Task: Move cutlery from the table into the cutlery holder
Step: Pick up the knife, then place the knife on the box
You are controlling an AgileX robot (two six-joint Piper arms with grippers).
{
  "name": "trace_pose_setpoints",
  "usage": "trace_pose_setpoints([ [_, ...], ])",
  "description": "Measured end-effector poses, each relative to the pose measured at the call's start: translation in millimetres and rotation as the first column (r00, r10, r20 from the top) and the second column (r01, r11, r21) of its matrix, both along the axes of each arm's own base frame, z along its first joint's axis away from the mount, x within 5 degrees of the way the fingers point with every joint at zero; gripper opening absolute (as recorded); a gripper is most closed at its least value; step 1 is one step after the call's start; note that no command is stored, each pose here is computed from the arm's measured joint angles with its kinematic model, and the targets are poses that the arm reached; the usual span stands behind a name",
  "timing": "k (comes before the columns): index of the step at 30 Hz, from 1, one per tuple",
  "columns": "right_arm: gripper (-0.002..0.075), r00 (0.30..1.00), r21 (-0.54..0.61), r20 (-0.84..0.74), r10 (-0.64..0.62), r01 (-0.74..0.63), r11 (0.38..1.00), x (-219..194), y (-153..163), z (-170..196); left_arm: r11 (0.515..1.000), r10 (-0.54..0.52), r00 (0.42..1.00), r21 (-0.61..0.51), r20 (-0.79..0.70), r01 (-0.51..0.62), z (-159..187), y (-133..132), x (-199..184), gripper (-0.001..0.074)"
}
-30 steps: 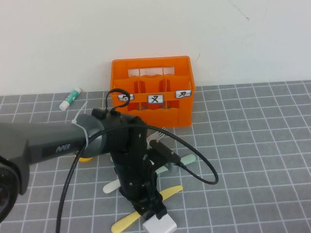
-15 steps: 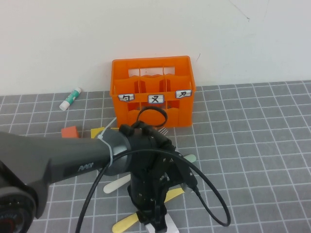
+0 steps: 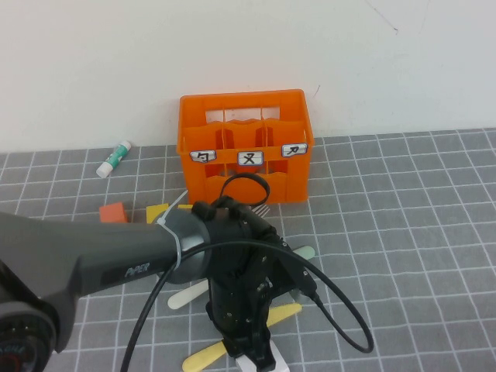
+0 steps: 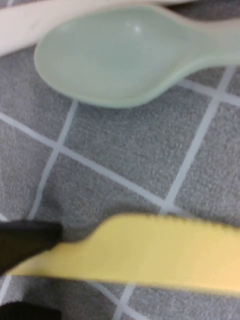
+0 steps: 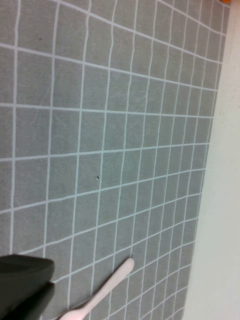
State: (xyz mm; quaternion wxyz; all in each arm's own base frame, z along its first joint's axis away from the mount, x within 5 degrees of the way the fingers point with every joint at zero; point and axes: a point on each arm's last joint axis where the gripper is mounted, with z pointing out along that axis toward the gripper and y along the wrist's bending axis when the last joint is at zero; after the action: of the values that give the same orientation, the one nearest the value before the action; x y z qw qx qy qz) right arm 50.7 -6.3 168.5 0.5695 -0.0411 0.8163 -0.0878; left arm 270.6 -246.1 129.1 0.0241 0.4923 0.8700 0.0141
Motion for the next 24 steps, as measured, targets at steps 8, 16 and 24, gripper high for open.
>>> trace_pose_setpoints([
  [8,-0.0003,1.000,0.000,0.000,0.000,0.000,1.000,0.0,0.0,0.0,1.000,-0.003,0.999,-0.027,0.044,0.004,4.4,-1.6,1.7,0.0099],
  [16,-0.0003,1.000,0.000,0.000,0.000,0.000,1.000,0.0,0.0,0.0,0.993,-0.007,0.986,-0.113,0.165,0.026,38.6,-1.9,5.3,0.0099],
  [24,-0.0003,1.000,0.000,0.000,0.000,0.000,1.000,0.0,0.0,0.0,0.962,0.045,0.945,-0.268,0.325,0.047,91.2,7.1,3.9,0.0099],
])
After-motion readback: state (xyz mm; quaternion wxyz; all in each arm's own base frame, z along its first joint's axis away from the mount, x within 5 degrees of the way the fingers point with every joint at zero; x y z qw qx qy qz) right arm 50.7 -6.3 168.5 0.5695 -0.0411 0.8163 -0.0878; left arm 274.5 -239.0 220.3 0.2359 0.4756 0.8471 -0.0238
